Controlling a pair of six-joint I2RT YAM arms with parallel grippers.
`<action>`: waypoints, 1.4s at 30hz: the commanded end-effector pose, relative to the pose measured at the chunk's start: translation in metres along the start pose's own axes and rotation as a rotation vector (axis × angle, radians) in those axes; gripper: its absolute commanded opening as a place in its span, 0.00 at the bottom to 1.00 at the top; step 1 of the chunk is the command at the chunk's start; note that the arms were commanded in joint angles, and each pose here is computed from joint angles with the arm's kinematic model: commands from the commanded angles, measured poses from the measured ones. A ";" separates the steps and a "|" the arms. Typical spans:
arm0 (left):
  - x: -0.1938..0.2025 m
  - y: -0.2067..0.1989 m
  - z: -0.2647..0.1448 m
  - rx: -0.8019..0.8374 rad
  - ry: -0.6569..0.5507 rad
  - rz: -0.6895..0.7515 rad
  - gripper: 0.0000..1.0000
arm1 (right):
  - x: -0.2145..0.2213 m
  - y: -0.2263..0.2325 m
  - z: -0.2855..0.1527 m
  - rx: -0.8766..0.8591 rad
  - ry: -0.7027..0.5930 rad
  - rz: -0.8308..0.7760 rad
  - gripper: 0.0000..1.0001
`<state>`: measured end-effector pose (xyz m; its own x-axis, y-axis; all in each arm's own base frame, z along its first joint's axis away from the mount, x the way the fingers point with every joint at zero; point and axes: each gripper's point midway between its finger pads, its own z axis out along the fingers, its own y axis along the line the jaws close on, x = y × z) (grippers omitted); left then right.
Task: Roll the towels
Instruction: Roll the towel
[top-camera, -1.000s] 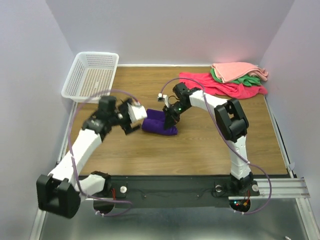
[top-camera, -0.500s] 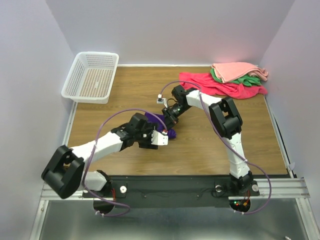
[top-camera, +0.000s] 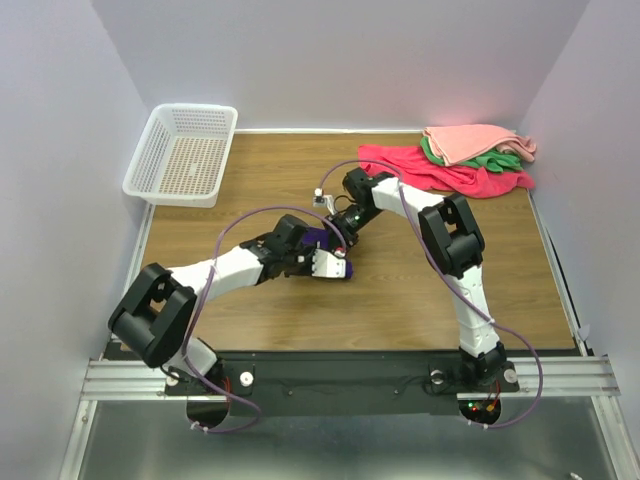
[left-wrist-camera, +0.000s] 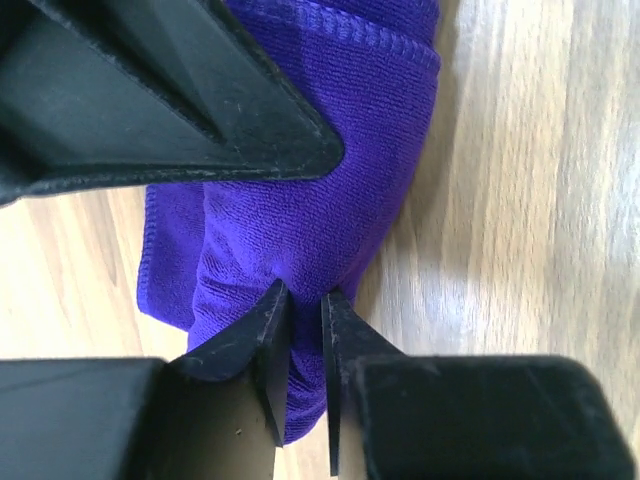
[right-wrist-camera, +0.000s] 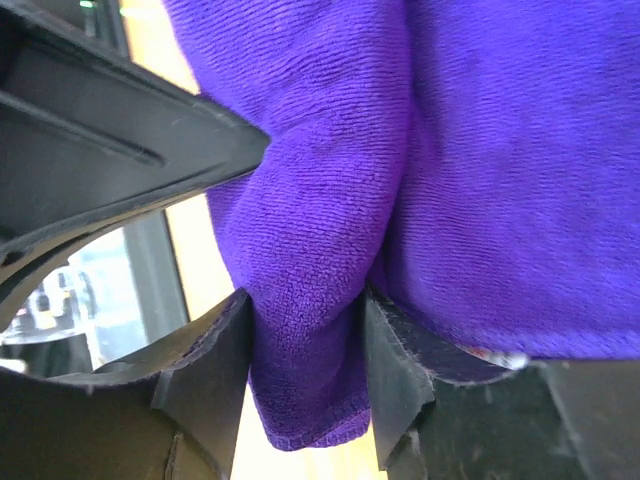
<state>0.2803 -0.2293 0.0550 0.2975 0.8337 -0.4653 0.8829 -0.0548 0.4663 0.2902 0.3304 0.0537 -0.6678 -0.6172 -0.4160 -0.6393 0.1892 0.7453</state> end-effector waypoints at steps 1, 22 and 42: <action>0.001 -0.038 -0.003 0.212 0.022 -0.076 0.04 | -0.011 -0.014 -0.019 0.124 0.015 -0.050 0.52; 0.016 0.016 0.014 0.709 0.014 -0.568 0.03 | -0.060 0.005 -0.214 0.562 -0.374 -0.267 0.85; 0.049 0.033 0.062 0.736 0.019 -0.697 0.08 | -0.060 0.038 -0.044 1.023 -0.081 -0.947 0.87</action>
<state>0.3262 -0.2399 0.0527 -0.4488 0.7572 -0.4746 0.8103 0.1209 -0.5734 0.2888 0.3257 0.1154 0.0914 -0.7844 -0.6135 -0.9285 0.1554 -0.3371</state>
